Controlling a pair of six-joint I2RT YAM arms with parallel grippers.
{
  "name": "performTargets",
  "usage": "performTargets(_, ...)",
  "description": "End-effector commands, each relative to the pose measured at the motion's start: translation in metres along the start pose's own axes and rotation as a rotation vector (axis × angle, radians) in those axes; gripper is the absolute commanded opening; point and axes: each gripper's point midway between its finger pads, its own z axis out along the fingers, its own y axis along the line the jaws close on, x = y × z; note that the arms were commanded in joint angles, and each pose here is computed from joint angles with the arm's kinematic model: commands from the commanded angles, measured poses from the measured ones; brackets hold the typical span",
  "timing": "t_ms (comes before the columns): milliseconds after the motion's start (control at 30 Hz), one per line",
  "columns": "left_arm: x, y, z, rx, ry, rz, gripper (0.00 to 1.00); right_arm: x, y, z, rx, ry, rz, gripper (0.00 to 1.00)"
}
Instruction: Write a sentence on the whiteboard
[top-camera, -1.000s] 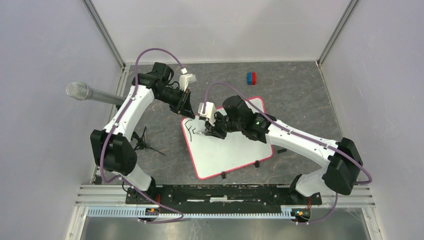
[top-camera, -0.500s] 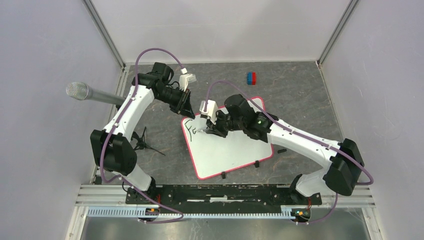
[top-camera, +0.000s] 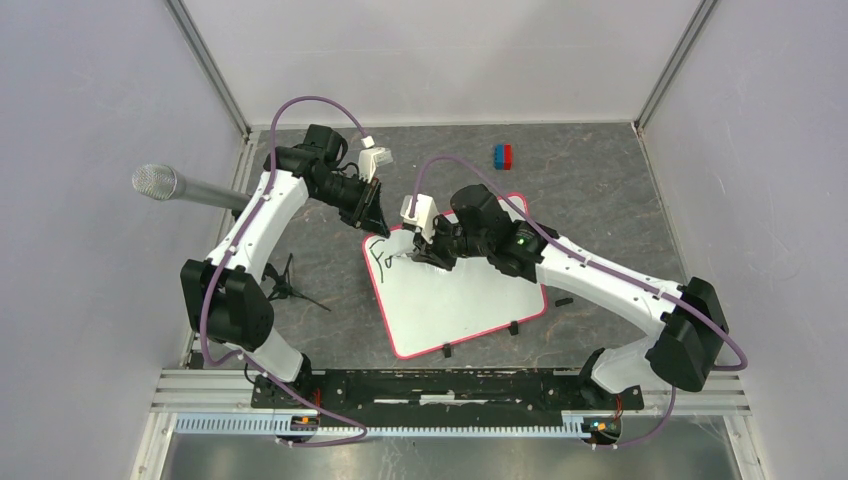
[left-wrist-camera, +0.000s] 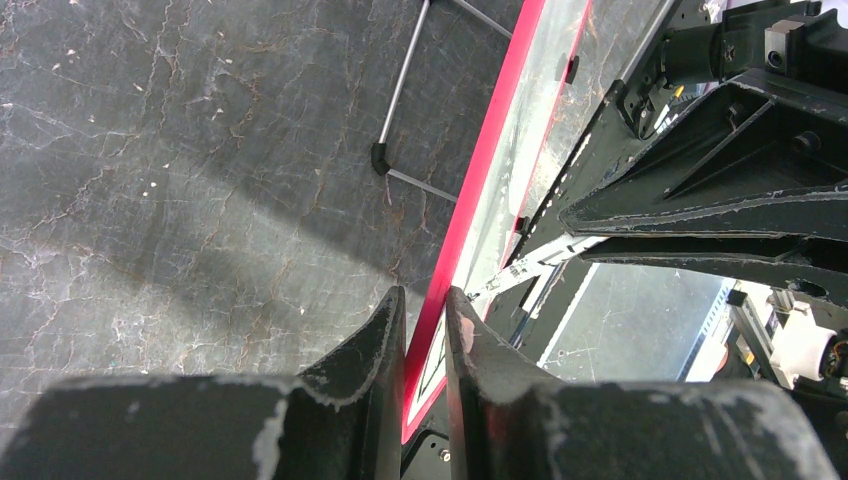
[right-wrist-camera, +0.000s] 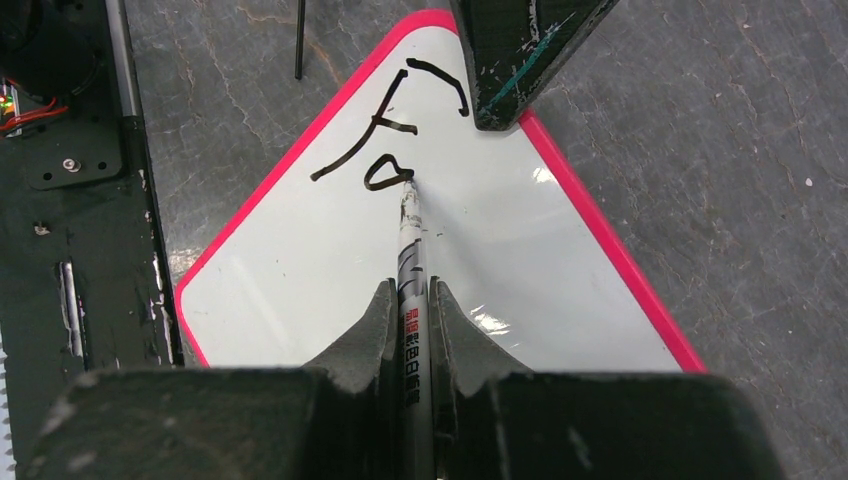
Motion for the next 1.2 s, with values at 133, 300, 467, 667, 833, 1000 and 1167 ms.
performTargets(133,-0.001,-0.009,-0.006,0.012,-0.02,0.035,0.02,0.005,-0.001,-0.004,0.001,0.004,-0.001,0.0)
performTargets(300,-0.002,-0.009,-0.006,0.013,-0.02,0.033,0.02,0.008,0.009,-0.006,-0.032,0.012,-0.017,0.0)
performTargets(467,-0.002,-0.009,-0.006,0.015,-0.022,0.034,0.02,0.0,0.009,-0.015,-0.029,-0.001,-0.028,0.0)
performTargets(667,-0.002,-0.01,-0.007,0.015,-0.023,0.035,0.02,-0.019,0.004,-0.028,0.011,-0.051,-0.049,0.0)
performTargets(833,-0.003,-0.011,-0.007,0.016,-0.026,0.036,0.02,-0.016,-0.004,-0.023,0.041,-0.039,-0.047,0.0)
performTargets(1000,-0.003,-0.011,-0.007,0.016,-0.026,0.035,0.02,-0.018,-0.006,-0.017,0.043,-0.038,-0.046,0.0)
performTargets(1167,-0.002,-0.012,-0.008,0.015,-0.027,0.037,0.02,-0.019,-0.007,-0.014,0.042,-0.038,-0.039,0.0)
